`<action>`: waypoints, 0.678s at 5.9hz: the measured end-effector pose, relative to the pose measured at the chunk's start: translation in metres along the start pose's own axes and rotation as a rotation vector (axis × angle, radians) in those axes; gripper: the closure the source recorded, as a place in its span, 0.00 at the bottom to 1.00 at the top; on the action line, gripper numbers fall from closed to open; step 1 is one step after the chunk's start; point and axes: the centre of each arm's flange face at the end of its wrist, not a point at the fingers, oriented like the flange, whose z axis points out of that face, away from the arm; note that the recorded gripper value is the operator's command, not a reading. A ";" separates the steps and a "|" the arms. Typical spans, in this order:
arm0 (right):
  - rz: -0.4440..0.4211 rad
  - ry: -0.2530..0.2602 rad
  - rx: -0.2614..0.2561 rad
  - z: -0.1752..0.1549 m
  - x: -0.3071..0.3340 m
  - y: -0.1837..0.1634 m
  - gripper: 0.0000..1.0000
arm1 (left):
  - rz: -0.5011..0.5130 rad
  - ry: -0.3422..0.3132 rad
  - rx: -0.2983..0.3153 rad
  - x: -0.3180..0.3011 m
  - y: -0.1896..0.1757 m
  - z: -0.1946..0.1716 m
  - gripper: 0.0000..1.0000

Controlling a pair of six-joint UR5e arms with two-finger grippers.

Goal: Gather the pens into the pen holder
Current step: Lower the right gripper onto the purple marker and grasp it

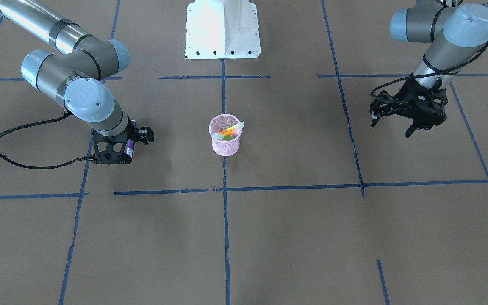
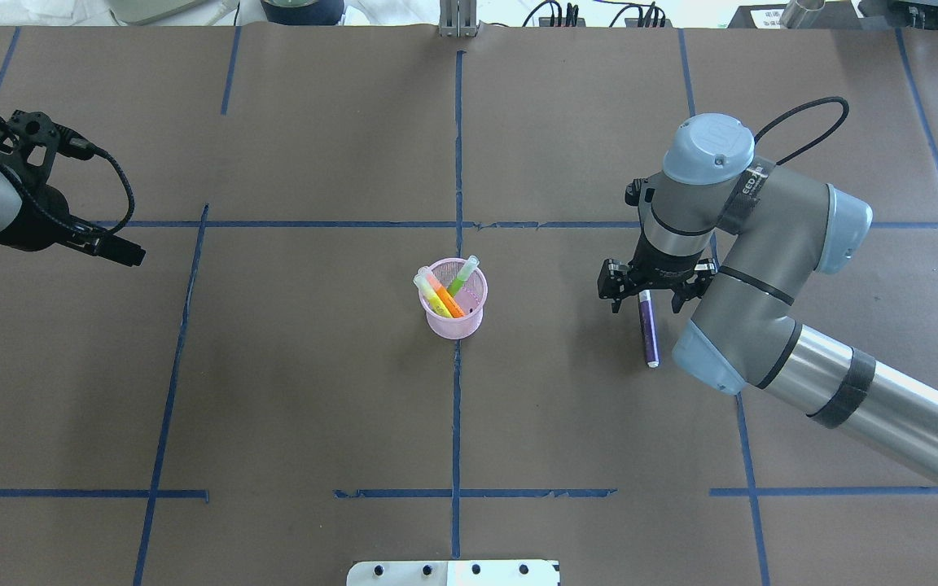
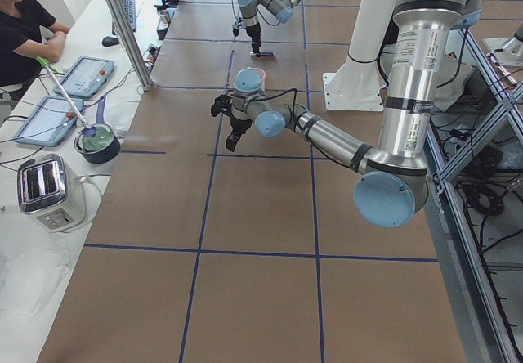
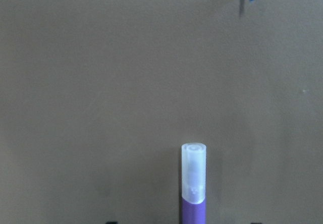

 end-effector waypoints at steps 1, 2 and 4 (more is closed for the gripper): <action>0.004 0.004 -0.002 0.002 0.001 -0.001 0.21 | 0.001 0.003 0.003 0.002 -0.001 -0.002 0.00; 0.006 0.007 -0.004 0.004 0.001 -0.002 0.22 | 0.003 0.007 0.007 0.003 -0.002 -0.003 0.00; 0.010 0.014 -0.010 0.009 0.003 -0.003 0.32 | 0.005 0.009 0.011 0.005 -0.003 -0.005 0.00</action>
